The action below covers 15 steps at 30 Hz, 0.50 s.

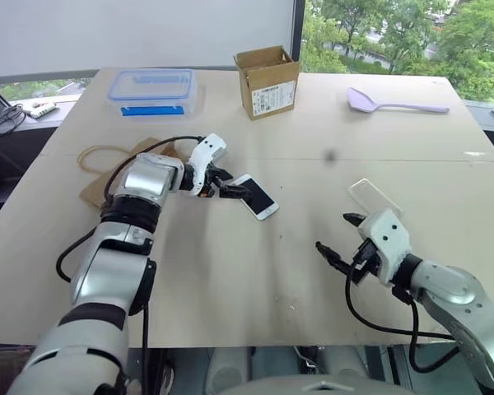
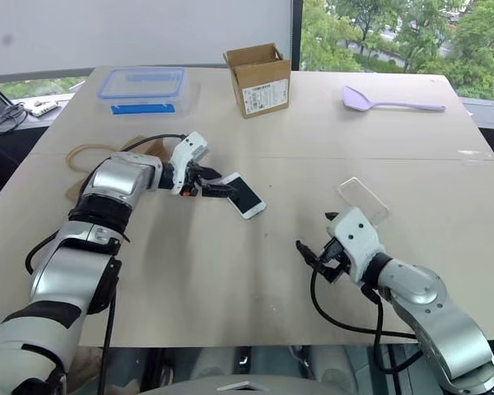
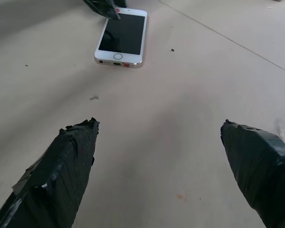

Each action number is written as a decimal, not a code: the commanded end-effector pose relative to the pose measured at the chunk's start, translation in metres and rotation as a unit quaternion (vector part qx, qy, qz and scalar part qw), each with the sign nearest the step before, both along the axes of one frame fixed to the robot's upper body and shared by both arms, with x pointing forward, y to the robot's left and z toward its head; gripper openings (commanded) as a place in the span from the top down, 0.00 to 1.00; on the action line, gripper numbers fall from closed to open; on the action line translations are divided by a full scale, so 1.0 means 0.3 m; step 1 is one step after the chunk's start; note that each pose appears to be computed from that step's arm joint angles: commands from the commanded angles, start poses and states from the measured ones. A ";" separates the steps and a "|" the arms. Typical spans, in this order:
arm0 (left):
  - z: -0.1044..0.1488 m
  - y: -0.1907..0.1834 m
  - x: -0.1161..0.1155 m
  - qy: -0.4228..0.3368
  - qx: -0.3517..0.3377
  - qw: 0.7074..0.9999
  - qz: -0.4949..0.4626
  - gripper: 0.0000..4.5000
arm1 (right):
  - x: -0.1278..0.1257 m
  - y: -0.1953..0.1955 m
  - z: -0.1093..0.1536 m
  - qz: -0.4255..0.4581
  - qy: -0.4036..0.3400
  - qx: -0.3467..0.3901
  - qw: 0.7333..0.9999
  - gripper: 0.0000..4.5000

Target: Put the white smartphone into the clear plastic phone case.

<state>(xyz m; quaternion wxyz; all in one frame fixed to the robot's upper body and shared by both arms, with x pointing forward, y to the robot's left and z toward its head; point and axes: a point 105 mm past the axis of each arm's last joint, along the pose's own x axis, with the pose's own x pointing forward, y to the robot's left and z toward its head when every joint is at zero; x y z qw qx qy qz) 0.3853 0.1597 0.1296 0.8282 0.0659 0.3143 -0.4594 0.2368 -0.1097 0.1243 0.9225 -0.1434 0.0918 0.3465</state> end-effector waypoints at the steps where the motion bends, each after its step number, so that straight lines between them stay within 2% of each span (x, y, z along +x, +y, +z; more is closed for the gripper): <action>1: -0.008 -0.034 -0.090 0.028 -0.018 0.997 -0.074 0.02 | -0.011 -0.013 0.033 -0.010 -0.026 0.000 1.000 0.00; 3: 0.001 -0.033 -0.104 -0.004 -0.014 0.995 -0.094 0.02 | -0.012 -0.013 0.027 -0.011 -0.025 0.001 1.000 0.00; 5: 0.042 -0.041 -0.090 -0.073 -0.029 0.991 -0.110 0.02 | -0.010 -0.011 0.026 -0.011 -0.025 0.003 1.000 0.00; 8: 0.092 -0.054 -0.098 -0.173 -0.014 0.965 -0.196 0.02 | -0.010 -0.011 0.021 -0.003 -0.023 0.004 1.000 0.00; 11: 0.076 -0.067 -0.095 -0.197 0.023 0.944 -0.264 0.02 | -0.014 -0.014 0.019 0.005 -0.022 0.004 1.000 0.00; 15: 0.041 -0.112 -0.048 -0.198 0.045 0.930 -0.305 0.02 | -0.033 -0.018 0.017 0.013 -0.019 0.001 1.000 0.00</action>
